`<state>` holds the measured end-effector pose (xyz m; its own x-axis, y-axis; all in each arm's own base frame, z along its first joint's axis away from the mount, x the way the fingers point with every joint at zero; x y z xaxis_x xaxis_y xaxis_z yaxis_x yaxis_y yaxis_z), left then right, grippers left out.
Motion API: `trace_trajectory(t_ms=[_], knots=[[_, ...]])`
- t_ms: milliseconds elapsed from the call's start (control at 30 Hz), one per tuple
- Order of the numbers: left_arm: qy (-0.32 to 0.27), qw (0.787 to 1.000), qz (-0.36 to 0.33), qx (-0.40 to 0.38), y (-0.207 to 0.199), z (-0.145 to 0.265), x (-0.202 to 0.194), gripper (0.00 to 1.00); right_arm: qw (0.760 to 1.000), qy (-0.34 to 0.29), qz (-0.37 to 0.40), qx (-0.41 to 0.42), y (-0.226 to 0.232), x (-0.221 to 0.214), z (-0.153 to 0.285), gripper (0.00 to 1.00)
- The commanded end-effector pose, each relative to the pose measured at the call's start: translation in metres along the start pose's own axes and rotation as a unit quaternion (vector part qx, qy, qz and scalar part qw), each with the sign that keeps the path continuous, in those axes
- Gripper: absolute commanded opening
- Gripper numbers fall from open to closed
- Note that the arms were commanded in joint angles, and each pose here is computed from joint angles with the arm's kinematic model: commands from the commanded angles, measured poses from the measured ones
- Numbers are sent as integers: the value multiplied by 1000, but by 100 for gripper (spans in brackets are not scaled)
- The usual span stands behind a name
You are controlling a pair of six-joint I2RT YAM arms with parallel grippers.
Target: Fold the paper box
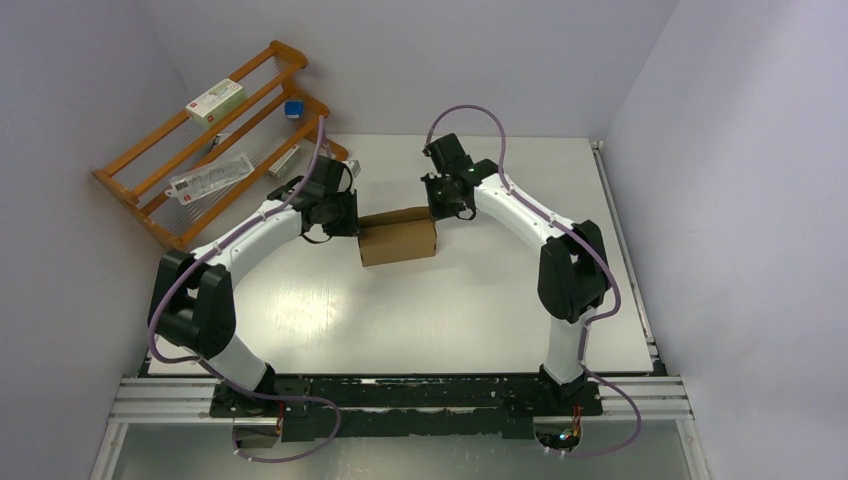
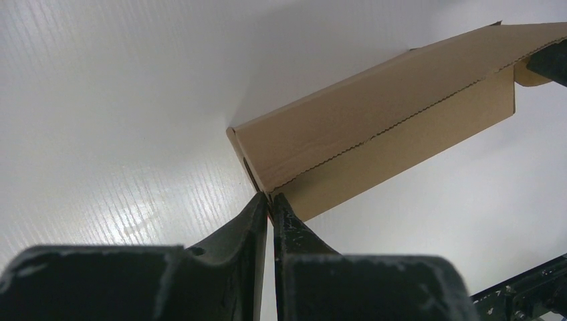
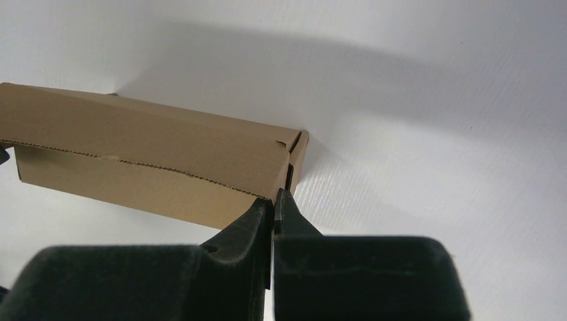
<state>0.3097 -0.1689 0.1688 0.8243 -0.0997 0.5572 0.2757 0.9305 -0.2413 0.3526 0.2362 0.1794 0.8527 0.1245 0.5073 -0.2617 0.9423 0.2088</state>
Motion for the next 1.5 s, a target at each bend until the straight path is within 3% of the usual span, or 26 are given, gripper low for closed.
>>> trace_trajectory(t_ms=[0,367,833,933,1200,1467], knots=[[16,1000,-3,-3,-4,-2,-11,12,1000,11,-1,8,4,-13,-7,0],[-5,1000,5,-15,-5,0,-18,12,999,-33,-6,-9,-4,-33,-9,0],[-27,999,16,-12,4,-11,-42,11,995,-95,-8,34,-4,-44,-7,1],[-33,999,11,-7,6,-9,-43,11,995,-98,-6,34,-5,-45,-4,6],[-41,999,7,-1,8,-5,-46,13,986,-145,-30,73,-10,-36,29,35],[-78,997,15,-10,5,14,-36,29,973,-179,-79,119,-27,-17,54,46]])
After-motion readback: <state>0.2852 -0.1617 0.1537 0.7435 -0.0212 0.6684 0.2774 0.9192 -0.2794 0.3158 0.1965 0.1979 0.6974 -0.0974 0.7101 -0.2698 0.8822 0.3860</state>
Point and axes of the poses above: each gripper's point midway between its finger pads, its own z axis back along the fingers, its own y axis along the line the jaws close on, x = y × z, the point moved 7 cm from there along z, back along the fingers, and after that the axes turned 6 degrees about -z, right-handed, at the moved point
